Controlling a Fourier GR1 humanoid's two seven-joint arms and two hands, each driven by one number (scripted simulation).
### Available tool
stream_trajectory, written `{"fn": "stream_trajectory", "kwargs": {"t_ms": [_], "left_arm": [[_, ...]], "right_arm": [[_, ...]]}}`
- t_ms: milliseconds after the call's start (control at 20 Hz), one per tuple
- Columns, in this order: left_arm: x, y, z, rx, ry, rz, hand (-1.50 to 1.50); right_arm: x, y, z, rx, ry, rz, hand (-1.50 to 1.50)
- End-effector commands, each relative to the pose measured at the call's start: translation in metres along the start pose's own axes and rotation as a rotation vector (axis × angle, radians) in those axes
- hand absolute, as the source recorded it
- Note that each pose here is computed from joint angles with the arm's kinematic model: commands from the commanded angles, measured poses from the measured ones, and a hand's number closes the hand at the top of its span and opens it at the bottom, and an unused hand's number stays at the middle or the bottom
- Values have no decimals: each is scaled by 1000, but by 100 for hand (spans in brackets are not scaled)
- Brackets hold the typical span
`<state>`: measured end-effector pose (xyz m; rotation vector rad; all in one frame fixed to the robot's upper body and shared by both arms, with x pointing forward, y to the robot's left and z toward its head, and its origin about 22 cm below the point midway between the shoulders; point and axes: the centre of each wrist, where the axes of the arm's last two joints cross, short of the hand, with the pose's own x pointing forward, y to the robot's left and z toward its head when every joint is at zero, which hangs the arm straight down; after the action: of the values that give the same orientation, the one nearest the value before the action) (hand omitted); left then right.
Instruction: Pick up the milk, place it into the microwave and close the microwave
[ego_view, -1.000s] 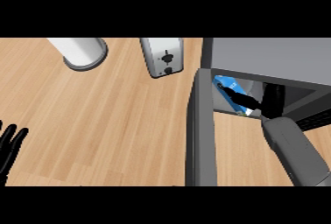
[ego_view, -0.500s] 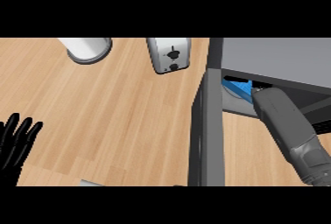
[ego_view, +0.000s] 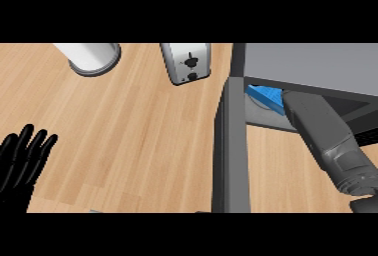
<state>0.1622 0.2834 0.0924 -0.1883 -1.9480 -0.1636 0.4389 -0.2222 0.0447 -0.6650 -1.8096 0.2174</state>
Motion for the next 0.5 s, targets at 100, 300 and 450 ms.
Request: {"fn": "stream_trajectory", "kwargs": {"t_ms": [100, 300, 450], "left_arm": [[-3, -5, 1, -5, 12, -2, -150], [-1, -14, -4, 5, -6, -4, -150], [-1, -24, -10, 1, -24, 11, -150]], "right_arm": [[10, 4, -8, -1, 15, -52, -150], [-2, -1, -4, 8, 31, -58, -150], [-9, -6, -1, 47, 30, -107, -150]]}}
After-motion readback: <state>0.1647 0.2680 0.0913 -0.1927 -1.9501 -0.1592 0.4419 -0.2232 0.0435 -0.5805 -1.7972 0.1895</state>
